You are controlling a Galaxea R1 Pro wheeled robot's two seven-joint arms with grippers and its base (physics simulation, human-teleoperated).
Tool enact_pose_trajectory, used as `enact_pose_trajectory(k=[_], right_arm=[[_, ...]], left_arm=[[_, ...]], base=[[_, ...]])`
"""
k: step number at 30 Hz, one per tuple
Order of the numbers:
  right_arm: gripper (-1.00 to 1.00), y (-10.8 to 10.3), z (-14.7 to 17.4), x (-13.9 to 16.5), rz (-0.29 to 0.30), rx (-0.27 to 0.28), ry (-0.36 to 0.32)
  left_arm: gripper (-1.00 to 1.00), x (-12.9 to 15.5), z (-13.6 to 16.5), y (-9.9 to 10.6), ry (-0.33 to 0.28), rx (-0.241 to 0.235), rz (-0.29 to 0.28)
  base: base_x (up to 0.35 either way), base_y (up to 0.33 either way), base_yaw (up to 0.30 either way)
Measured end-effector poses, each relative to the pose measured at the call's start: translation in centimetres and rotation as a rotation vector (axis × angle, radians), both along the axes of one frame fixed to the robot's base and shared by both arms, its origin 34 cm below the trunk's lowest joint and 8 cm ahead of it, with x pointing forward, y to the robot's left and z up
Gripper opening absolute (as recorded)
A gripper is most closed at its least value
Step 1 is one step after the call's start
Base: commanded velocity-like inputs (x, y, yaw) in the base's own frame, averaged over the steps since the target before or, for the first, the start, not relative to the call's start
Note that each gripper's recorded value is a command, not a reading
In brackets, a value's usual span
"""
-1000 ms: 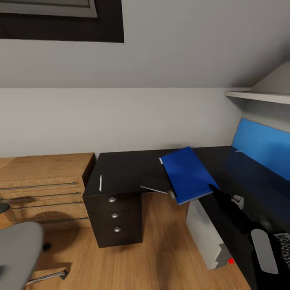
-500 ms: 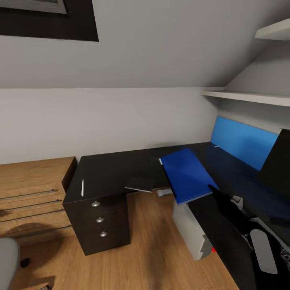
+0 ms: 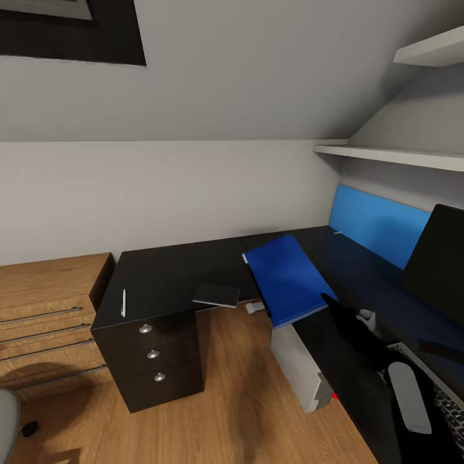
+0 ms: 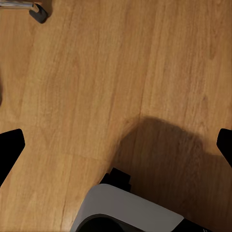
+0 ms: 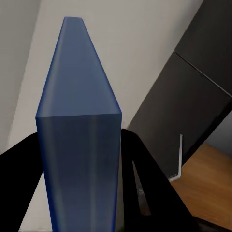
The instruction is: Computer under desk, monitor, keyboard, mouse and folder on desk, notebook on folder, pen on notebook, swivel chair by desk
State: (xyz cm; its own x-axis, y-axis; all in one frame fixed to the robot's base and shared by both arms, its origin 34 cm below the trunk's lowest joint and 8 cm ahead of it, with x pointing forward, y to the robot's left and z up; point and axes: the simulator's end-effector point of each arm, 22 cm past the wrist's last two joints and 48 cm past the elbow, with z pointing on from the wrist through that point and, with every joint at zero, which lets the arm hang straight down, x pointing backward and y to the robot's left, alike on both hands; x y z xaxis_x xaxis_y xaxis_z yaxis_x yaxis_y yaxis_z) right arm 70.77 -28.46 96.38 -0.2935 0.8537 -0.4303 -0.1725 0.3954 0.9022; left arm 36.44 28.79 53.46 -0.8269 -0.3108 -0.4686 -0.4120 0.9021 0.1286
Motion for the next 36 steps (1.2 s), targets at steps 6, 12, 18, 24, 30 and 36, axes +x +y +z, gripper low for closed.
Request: enact_pose_trajectory(k=[6, 12, 18, 24, 30, 36], right_arm=[[-1.00, -3.4, -3.2, 3.9, -0.223, -0.029, 0.122], [-1.00, -5.9, -2.0, 9.3, -0.516, 0.096, 0.170], [-1.00, -6.4, -6.3, 9.5, -0.724, 0.123, 0.253], [-1.00, -4.3, -9.7, 8.7, -0.763, 0.117, 0.318], [-1.00, -2.5, -9.2, 9.1, -0.735, 0.145, 0.284], [-1.00, -2.6, -9.3, 9.0, -0.748, 0.255, 0.282]], left_arm=[[1.00, 0.0, 0.0, 0.0, 0.000, 0.000, 0.000], [1.00, 0.0, 0.0, 0.0, 0.000, 0.000, 0.000], [1.00, 0.0, 0.0, 0.0, 0.000, 0.000, 0.000], [1.00, 0.0, 0.0, 0.0, 0.000, 0.000, 0.000], [1.00, 0.0, 0.0, 0.0, 0.000, 0.000, 0.000], [1.00, 0.0, 0.0, 0.0, 0.000, 0.000, 0.000]], base=[[0.000, 0.000, 0.000], [0.000, 0.000, 0.000], [0.000, 0.000, 0.000], [0.000, 0.000, 0.000], [0.000, 0.000, 0.000], [0.000, 0.000, 0.000]])
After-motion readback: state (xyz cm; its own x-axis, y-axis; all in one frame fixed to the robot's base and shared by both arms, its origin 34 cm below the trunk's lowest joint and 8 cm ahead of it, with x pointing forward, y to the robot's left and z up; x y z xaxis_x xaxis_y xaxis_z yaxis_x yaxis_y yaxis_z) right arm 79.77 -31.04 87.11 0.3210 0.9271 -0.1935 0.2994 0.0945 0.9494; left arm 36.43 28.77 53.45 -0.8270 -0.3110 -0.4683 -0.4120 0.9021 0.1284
